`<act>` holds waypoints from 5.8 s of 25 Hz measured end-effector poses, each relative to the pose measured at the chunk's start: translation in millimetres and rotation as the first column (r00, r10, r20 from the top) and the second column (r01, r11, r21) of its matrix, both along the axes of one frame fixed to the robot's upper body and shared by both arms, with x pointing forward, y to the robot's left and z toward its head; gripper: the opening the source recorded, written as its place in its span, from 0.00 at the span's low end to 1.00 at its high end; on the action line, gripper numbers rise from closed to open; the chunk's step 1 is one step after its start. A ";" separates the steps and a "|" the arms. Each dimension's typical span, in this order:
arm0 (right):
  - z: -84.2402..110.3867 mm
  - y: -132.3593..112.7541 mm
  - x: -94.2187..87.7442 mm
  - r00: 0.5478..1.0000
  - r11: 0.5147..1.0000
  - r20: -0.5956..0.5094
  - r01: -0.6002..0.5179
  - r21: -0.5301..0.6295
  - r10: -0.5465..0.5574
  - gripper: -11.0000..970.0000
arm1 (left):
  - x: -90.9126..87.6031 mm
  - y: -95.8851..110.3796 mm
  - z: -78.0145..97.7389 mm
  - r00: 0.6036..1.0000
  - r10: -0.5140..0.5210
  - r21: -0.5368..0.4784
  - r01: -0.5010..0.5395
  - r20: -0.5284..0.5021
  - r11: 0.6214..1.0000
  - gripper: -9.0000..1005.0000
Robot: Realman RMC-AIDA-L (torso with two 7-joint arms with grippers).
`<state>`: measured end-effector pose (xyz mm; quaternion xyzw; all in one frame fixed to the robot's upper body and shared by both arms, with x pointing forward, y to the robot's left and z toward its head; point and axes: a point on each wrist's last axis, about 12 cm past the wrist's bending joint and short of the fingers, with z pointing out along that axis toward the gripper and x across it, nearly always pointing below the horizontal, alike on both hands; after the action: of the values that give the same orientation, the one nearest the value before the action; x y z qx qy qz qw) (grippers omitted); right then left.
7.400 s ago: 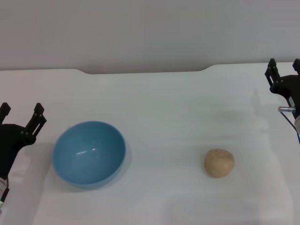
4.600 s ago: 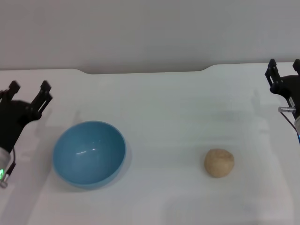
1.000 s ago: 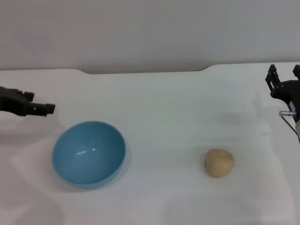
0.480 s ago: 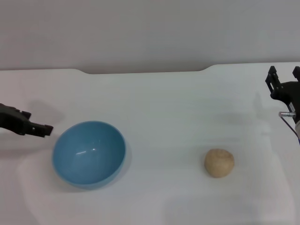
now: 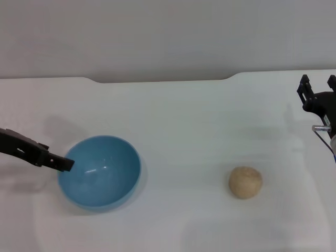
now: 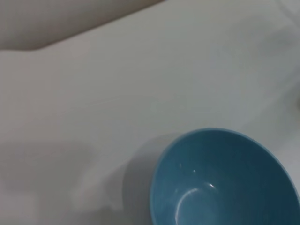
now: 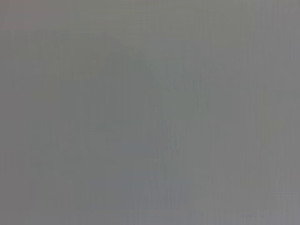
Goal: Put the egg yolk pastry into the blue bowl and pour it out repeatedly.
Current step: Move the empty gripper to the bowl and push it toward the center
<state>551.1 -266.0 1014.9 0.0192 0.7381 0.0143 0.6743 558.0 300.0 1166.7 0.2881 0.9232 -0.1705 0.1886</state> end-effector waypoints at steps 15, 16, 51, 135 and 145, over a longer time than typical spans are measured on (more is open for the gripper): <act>-3.1 -2.1 -4.2 1.000 1.000 -0.010 0.002 -0.004 -0.002 0.63 | 10.1 -46.5 -8.9 1.000 0.004 0.050 -0.003 -0.020 0.999 0.81; -3.2 -2.2 -4.3 1.000 1.000 -0.010 0.002 -0.005 -0.002 0.63 | 11.0 -47.7 -9.2 1.000 0.009 0.049 -0.008 -0.015 0.999 0.80; -7.6 -7.9 -10.9 1.000 1.000 -0.021 0.013 -0.015 -0.014 0.63 | 31.2 -52.7 -36.4 0.991 0.101 0.080 -0.108 0.087 0.991 0.80; 0.4 22.6 1.5 0.995 0.991 -0.080 -0.045 0.123 0.055 0.63 | 33.2 -55.7 -66.7 0.997 0.031 0.202 -0.016 -0.075 0.979 0.08; 28.1 39.2 38.7 0.938 0.955 -0.287 -0.118 0.273 0.197 0.63 | 32.3 -54.6 -66.6 0.996 0.039 0.198 -0.023 -0.079 0.980 0.01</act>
<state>589.8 -226.9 1043.0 0.0469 0.8262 0.1588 0.5385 590.3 245.4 1100.2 0.2837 0.9470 -0.0869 0.1235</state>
